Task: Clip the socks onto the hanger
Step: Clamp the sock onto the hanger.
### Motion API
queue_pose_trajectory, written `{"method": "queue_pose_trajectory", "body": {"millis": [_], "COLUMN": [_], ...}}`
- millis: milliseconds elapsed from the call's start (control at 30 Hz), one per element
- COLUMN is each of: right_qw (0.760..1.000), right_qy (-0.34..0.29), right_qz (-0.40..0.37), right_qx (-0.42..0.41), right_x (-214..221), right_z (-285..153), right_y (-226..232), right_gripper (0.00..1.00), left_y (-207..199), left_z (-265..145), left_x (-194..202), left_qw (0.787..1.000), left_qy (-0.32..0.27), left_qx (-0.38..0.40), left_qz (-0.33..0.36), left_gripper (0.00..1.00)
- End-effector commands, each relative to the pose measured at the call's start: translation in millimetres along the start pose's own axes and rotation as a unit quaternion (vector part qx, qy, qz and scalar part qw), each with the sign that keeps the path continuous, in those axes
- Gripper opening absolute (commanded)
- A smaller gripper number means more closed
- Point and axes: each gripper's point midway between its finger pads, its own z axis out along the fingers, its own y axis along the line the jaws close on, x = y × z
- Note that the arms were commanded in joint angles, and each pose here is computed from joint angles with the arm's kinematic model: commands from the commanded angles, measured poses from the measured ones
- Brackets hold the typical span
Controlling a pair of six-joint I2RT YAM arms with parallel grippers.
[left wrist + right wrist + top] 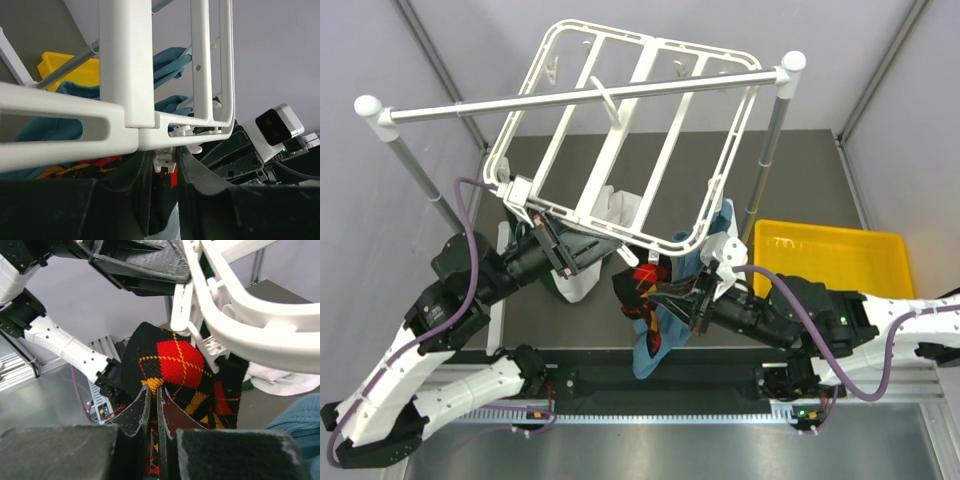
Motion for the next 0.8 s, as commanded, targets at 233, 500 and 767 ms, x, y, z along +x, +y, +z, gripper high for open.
{"method": "queue_pose_trajectory", "body": {"millis": [233,500,767], "right_qw": [0.997,0.996,0.997], "right_qy": [-0.055,-0.059,-0.039], "right_qz": [0.017,0.022,0.007], "right_qx": [0.045,0.068,0.066], "right_x": [-31.5,-31.6,-20.5], "right_z": [-2.0,-2.1,5.3], "right_y": [-18.0,-26.3,-22.7], "right_gripper": [0.0,0.0,0.0], "left_y": [-15.0,-14.9,-16.0], "left_z": [-7.8,-8.5,-8.5], "left_x": [4.8,5.7,4.1], "left_qw": [0.999,0.999,0.999], "left_qy": [0.011,0.012,0.009], "left_qx": [0.041,0.042,0.043], "left_qz": [-0.009,-0.009,-0.01], "left_gripper": [0.0,0.0,0.0]}}
